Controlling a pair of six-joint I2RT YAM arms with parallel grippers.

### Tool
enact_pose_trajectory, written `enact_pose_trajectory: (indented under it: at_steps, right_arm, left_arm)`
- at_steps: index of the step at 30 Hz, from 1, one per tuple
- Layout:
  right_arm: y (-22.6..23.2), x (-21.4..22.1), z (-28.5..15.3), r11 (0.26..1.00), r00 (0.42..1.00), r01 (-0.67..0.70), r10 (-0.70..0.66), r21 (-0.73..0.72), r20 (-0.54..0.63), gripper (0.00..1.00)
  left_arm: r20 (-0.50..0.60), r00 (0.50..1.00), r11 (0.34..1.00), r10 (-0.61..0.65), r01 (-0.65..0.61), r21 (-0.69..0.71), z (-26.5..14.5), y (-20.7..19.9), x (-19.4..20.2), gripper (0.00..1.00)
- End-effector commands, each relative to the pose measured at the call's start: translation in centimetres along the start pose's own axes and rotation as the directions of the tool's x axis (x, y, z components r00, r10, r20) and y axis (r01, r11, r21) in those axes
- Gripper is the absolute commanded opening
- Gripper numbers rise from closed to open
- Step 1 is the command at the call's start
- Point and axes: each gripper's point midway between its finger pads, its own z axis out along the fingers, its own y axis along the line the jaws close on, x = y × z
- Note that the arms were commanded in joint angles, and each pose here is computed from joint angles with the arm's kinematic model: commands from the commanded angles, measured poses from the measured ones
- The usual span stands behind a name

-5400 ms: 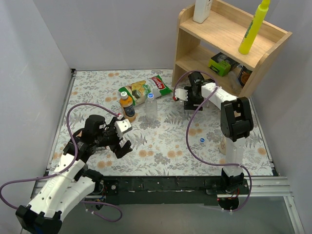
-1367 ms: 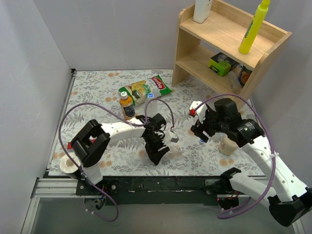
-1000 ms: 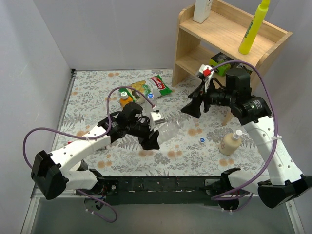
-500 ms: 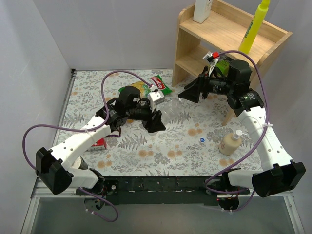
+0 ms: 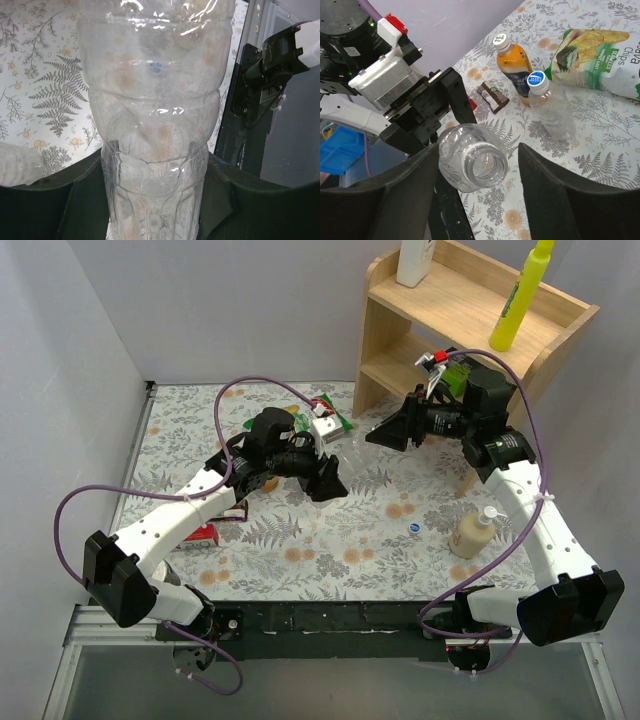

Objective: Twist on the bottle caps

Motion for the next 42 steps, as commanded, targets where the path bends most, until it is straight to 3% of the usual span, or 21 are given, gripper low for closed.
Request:
enact_pose_trajectory:
  at_steps: [1,8,9,12,16,27,32,35,37,38,40,41,42]
  right_arm:
    - [0.3,-0.2,0.1,1.000,1.000,-0.011,0.011,-0.028,0.016,0.65]
    - [0.5,-0.9,0.6,0.996,0.999,0.034,-0.030,-0.086,0.038,0.26]
    - [0.6,-1.0,0.7,0.993,0.997,0.061,-0.057,-0.100,0.043,0.21]
    - [1.1,-1.5,0.8,0.985,0.995,0.101,-0.096,-0.140,0.042,0.03]
    - [1.5,-1.9,0.7,0.982,0.993,0.118,-0.112,-0.151,0.048,0.01]
    - [2.0,-2.2,0.4,0.977,0.989,0.147,-0.139,-0.153,0.057,0.01]
    - [2.0,-1.7,0.4,0.979,0.990,0.137,-0.131,-0.153,0.051,0.01]
    - [1.9,-1.3,0.4,0.978,0.991,0.131,-0.126,-0.161,0.041,0.01]
    - [2.2,-1.1,0.3,0.974,0.989,0.148,-0.143,-0.173,0.039,0.10]
    - [2.2,-1.1,0.2,0.974,0.988,0.153,-0.149,-0.170,0.039,0.26]
    - [2.1,-1.6,-0.3,0.968,0.979,0.202,-0.197,-0.150,0.047,0.42]
    - [2.6,-2.3,-0.9,0.963,0.975,0.223,-0.217,-0.149,0.055,0.56]
    - [2.6,-3.3,-1.7,0.959,0.967,0.252,-0.243,-0.131,0.076,0.90]
  left_arm:
    - [0.090,0.995,0.999,0.044,-0.044,-0.005,-0.3,-0.1,-3.6,0.00]
    - [0.085,0.996,0.998,0.041,-0.046,0.049,0.5,-0.6,-3.4,0.02]
    - [0.082,0.995,0.996,0.056,-0.061,0.063,0.6,-0.7,-3.2,0.23]
    - [0.053,0.992,0.993,0.115,-0.115,0.000,1.3,-0.2,-2.4,0.64]
    - [0.029,0.993,0.989,0.116,-0.113,-0.100,2.3,1.4,-1.7,0.81]
    - [-0.018,0.996,0.995,0.082,-0.083,-0.063,3.6,1.6,0.2,0.72]
    - [-0.019,0.996,0.996,0.085,-0.086,-0.035,3.5,1.1,0.4,0.62]
    - [-0.015,0.995,0.995,0.099,-0.099,-0.013,3.6,0.7,0.3,0.51]
    - [-0.013,0.995,0.995,0.099,-0.099,-0.007,3.5,0.8,0.3,0.41]
    - [-0.012,0.995,0.995,0.097,-0.097,-0.004,3.4,0.7,0.3,0.39]
    - [-0.008,0.996,0.996,0.088,-0.088,-0.011,2.8,1.1,0.4,0.36]
    - [-0.003,0.997,0.996,0.082,-0.082,-0.025,2.2,1.7,0.4,0.34]
    - [-0.015,0.996,0.996,0.084,-0.085,-0.024,1.8,2.0,1.1,0.33]
